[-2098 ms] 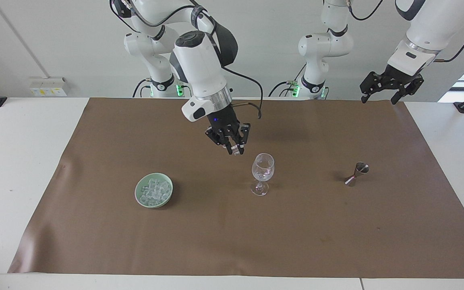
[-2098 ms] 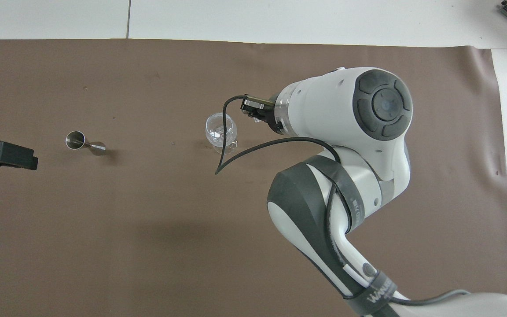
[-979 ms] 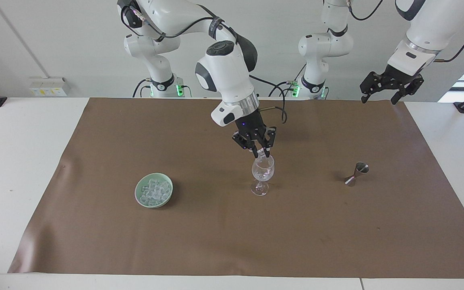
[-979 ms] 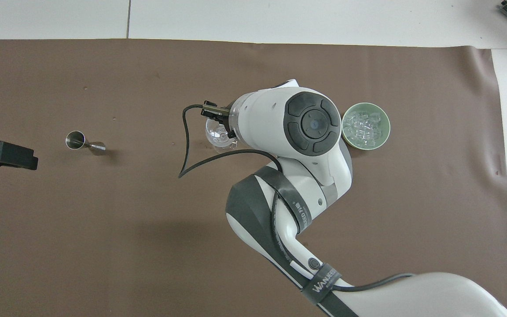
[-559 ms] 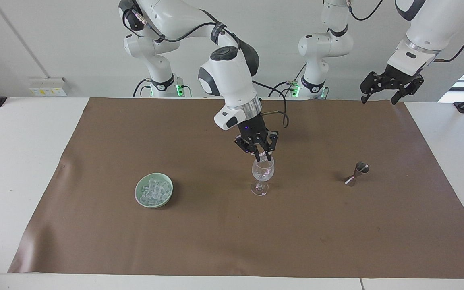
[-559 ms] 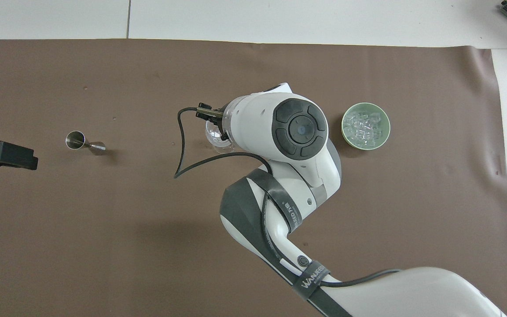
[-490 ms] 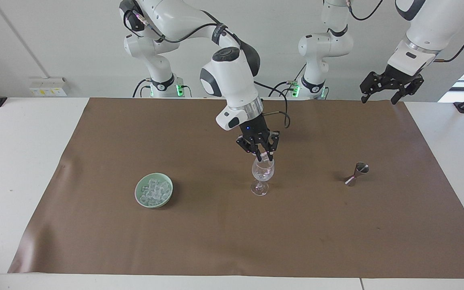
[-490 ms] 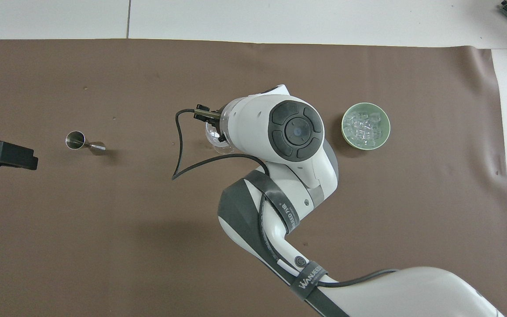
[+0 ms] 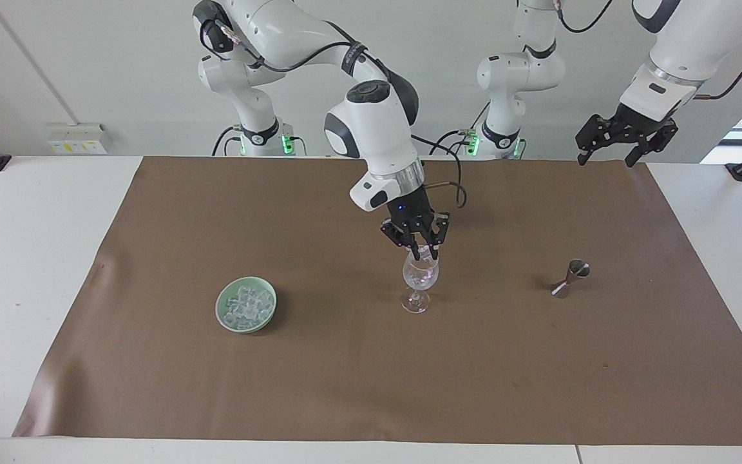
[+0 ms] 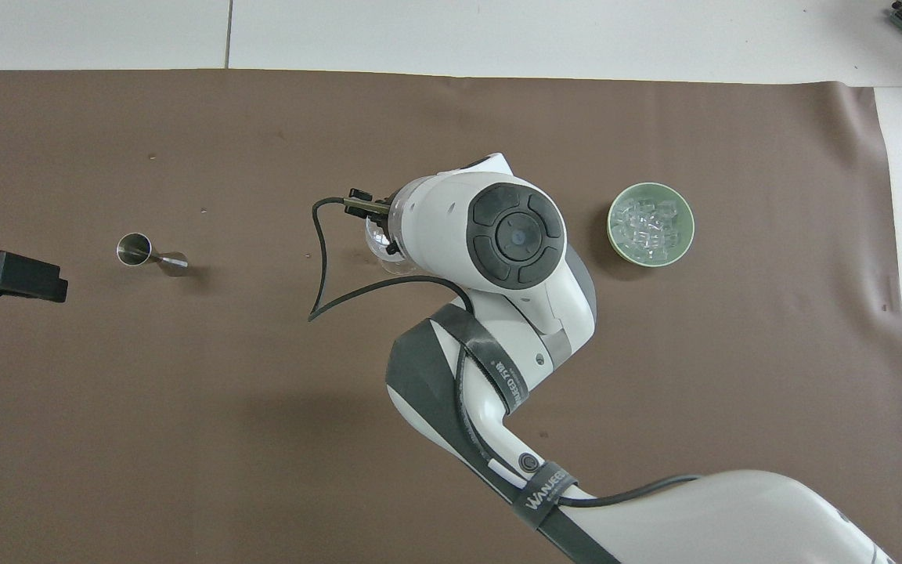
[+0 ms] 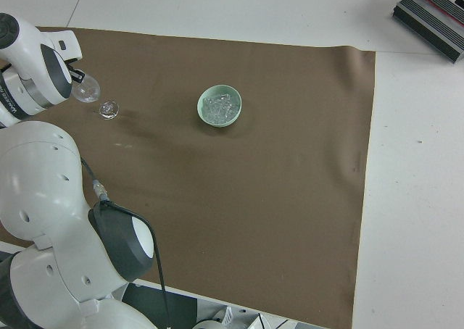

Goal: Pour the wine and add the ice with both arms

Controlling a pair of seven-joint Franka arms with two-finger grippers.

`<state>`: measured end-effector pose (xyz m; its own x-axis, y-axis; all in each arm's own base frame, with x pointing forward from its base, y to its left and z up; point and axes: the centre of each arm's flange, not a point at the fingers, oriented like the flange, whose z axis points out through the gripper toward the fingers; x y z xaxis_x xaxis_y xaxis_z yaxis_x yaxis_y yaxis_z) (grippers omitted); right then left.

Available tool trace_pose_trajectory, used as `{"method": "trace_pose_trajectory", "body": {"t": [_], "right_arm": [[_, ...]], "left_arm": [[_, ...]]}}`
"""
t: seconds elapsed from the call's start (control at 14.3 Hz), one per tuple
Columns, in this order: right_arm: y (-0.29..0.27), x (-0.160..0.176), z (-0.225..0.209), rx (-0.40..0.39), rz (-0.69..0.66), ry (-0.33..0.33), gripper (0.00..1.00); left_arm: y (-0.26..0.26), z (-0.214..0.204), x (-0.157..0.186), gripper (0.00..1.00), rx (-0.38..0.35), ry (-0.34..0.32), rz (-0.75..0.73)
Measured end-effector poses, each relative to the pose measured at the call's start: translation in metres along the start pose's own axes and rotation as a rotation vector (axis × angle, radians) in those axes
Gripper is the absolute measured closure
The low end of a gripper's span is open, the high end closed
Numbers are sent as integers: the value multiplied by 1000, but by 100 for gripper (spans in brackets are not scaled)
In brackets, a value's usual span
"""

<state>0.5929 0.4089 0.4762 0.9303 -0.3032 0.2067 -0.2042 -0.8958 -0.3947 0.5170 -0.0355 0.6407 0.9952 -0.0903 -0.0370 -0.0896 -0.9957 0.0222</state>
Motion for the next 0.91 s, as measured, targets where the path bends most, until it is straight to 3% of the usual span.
{"method": "trace_pose_trajectory", "body": {"t": [0.28,0.63,0.91], "right_arm": [[3,4,0,-3,5,4,66],[2,3,0,-2,3,3,66],[1,1,0,-2,1,2,60]], "left_arm": [[1,-11,1,0,-2,21,2],[0,6,16,0,-8,-22,4],[0,6,16,0,-9,-22,4]]}}
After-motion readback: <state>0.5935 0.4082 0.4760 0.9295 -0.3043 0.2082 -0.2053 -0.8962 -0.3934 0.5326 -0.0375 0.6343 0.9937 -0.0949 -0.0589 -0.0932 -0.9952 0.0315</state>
